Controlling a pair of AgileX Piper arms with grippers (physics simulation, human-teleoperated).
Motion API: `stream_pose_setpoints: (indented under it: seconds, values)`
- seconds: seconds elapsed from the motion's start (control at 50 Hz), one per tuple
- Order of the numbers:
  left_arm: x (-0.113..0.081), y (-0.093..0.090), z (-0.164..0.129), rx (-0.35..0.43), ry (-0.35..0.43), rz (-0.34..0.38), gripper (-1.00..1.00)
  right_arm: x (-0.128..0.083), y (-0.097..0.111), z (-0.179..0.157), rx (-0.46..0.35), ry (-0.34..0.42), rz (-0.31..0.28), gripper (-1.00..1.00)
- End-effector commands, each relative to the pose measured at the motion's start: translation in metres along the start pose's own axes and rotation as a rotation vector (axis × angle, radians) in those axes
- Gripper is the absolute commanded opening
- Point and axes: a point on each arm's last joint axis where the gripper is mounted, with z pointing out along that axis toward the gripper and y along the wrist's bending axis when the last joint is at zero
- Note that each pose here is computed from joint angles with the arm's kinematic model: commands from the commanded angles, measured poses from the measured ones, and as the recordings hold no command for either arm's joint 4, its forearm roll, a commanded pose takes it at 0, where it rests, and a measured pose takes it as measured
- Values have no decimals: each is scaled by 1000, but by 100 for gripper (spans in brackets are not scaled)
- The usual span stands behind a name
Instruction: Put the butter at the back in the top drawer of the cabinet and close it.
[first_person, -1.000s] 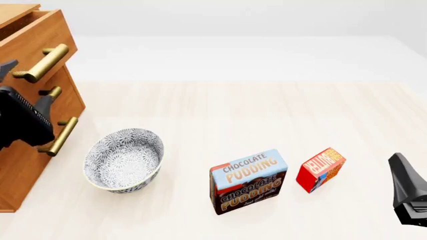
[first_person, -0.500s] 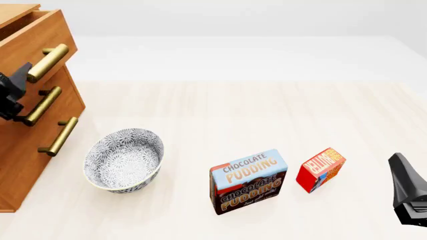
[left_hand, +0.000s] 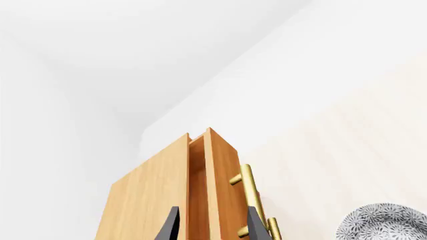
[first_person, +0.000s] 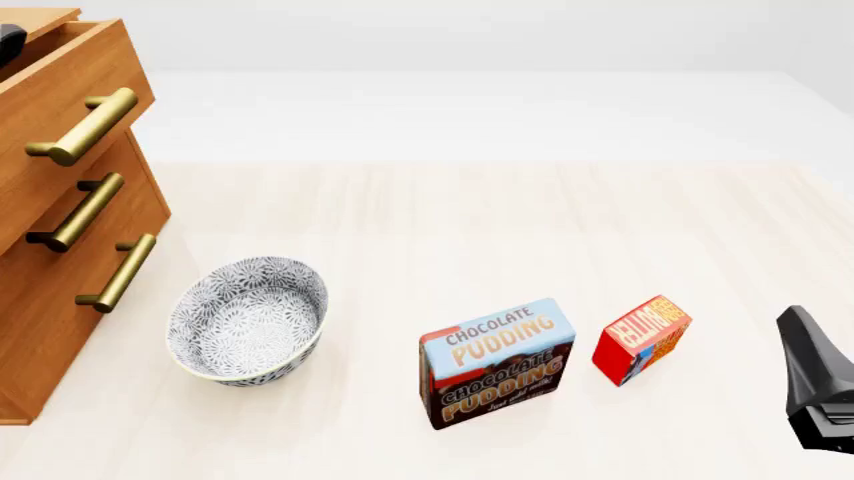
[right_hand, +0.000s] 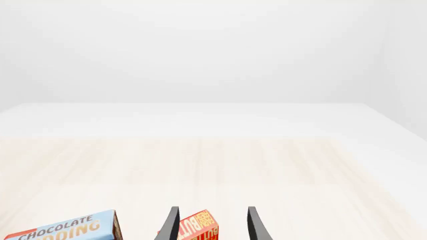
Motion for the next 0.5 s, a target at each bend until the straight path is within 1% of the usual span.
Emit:
stream_pose_setpoints:
  seconds: [0.02,0.04,0.1,0.14,0.2,0.22,0.26,0.28,0.3,0.34,0.36,0.38,0.4,0.5]
  values:
    - [-25,14,7,64,53,-185,100,0,0,0,0,0,0,100]
    - [-27,16,5,57,44,-191,100,0,0,0,0,0,0,100]
    - [-35,20,15,91,85,-293,100,0,0,0,0,0,0,100]
    - [-37,22,17,92,93,-314,100,0,0,0,0,0,0,100]
    - [-39,25,15,82,85,-314,100,0,0,0,0,0,0,100]
    - [-41,24,19,97,96,-344,100,0,0,0,0,0,0,100]
    - [-41,24,23,104,114,-363,100,0,0,0,0,0,0,100]
    - [-42,19,34,140,150,-400,100,0,0,0,0,0,0,100]
    - [-43,19,34,142,153,-417,100,0,0,0,0,0,0,100]
    - [-44,21,33,134,147,-418,100,0,0,0,0,0,0,100]
    - [-45,20,37,148,164,-439,100,0,0,0,0,0,0,100]
    - [-47,22,36,143,162,-448,100,0,0,0,0,0,0,100]
    - [-48,20,39,155,170,-460,100,0,0,0,0,0,0,100]
    - [-48,22,40,150,184,-486,100,0,0,0,0,0,0,100]
